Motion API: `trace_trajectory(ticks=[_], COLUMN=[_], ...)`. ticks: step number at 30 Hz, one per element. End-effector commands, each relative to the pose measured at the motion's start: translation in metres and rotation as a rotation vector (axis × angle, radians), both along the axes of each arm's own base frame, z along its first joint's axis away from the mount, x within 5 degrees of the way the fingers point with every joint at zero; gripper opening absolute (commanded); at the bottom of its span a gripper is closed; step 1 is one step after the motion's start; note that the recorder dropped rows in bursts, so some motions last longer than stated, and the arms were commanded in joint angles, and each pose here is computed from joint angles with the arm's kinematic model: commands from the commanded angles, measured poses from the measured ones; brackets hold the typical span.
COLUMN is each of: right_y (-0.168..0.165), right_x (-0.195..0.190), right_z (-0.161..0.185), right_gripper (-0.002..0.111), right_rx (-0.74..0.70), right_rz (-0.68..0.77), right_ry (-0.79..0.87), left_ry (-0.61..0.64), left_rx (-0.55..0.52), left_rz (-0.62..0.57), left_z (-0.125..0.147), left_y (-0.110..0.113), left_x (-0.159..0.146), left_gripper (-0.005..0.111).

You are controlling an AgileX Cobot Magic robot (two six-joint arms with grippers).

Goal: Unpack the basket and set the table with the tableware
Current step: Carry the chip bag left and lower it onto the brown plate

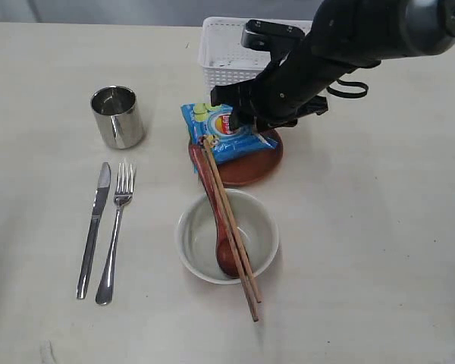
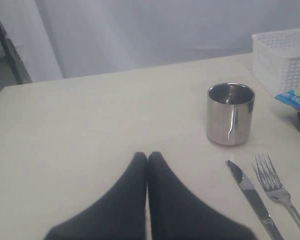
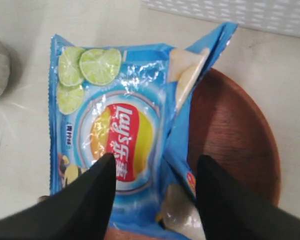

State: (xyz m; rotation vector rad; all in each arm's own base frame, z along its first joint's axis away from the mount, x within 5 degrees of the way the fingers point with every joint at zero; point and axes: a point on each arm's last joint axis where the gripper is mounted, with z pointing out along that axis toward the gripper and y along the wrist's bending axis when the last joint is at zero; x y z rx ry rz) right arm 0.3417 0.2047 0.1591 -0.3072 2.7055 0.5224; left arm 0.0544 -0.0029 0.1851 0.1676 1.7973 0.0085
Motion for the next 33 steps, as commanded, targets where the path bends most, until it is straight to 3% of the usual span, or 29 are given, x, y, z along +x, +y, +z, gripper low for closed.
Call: trace_trajectory(ticks=[1,6,17,22,33], right_y=[0.003,0.002,0.001,0.001,-0.001], right_x=[0.006,0.008,0.011,0.010,0.002], right_z=[0.014,0.010,-0.004,-0.005,0.009], right_gripper=[0.043,0.032,0.029,-0.001,0.000], right_rx=[-0.017,-0.053,-0.072,-0.080,-0.079], right_rz=[0.051,0.060,0.039,0.055,0.071], right_ry=[0.000,-0.008,0.015,0.029,0.057], left_ry=[0.001,0.001,0.001,0.001,0.001], left_rx=[-0.014,-0.014,-0.017,-0.017,-0.017], left_rz=[0.001,0.001,0.001,0.001,0.001], left_z=[-0.001,-0.001,-0.001,-0.001,-0.001], left_y=[0.000,0.000,0.000,0.000,0.000], left_x=[0.000,0.000,0.000,0.000,0.000], left_gripper=[0.000,0.000,0.000,0.000,0.000])
